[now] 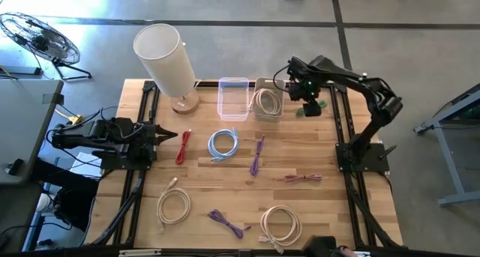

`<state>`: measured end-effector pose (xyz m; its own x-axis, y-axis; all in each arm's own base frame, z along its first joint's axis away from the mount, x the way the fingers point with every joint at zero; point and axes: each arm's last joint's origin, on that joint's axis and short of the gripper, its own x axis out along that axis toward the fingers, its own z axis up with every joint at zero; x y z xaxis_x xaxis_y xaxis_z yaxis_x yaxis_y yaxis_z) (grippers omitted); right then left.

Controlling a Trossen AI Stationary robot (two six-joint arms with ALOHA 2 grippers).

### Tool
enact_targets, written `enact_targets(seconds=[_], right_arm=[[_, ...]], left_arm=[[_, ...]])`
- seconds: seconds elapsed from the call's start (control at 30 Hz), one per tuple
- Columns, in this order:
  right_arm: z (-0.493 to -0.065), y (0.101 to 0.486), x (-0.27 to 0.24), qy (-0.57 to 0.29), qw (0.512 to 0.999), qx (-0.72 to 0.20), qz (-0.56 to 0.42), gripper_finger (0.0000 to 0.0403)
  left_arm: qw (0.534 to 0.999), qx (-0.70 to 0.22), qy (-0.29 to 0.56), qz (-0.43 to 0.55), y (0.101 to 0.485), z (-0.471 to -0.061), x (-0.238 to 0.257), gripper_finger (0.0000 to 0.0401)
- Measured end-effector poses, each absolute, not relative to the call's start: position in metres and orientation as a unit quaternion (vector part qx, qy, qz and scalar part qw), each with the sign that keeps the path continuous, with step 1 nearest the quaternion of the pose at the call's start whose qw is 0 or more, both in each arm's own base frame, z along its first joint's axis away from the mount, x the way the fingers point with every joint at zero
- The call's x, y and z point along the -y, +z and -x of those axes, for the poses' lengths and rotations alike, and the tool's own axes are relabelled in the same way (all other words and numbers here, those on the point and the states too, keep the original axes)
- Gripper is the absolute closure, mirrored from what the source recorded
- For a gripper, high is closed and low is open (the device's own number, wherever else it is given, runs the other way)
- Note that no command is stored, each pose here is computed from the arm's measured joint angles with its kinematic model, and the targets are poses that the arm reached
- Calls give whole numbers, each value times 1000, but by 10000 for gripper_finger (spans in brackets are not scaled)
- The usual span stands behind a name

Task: Pick & Place USB Port
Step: Put the green charger cable into the transparent bin

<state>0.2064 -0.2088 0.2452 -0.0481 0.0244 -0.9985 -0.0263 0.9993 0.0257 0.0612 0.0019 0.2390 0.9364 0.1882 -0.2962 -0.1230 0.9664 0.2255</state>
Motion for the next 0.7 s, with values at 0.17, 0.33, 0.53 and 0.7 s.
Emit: enact_targets(seconds=[0.17,0.33,0.53,0.7], right_arm=[[-208,229,220,22,681,-732,-21,188],[-211,211,231,16,671,-740,-45,188],[-215,197,237,11,667,-742,-56,188],[-216,190,242,-4,670,-739,-71,188]], left_arm=[[979,-160,80,-102,239,-61,-2,400],[979,-160,79,-103,239,-61,-2,400],[978,-160,79,-104,239,-61,-2,400],[978,-160,79,-104,239,-61,-2,400]])
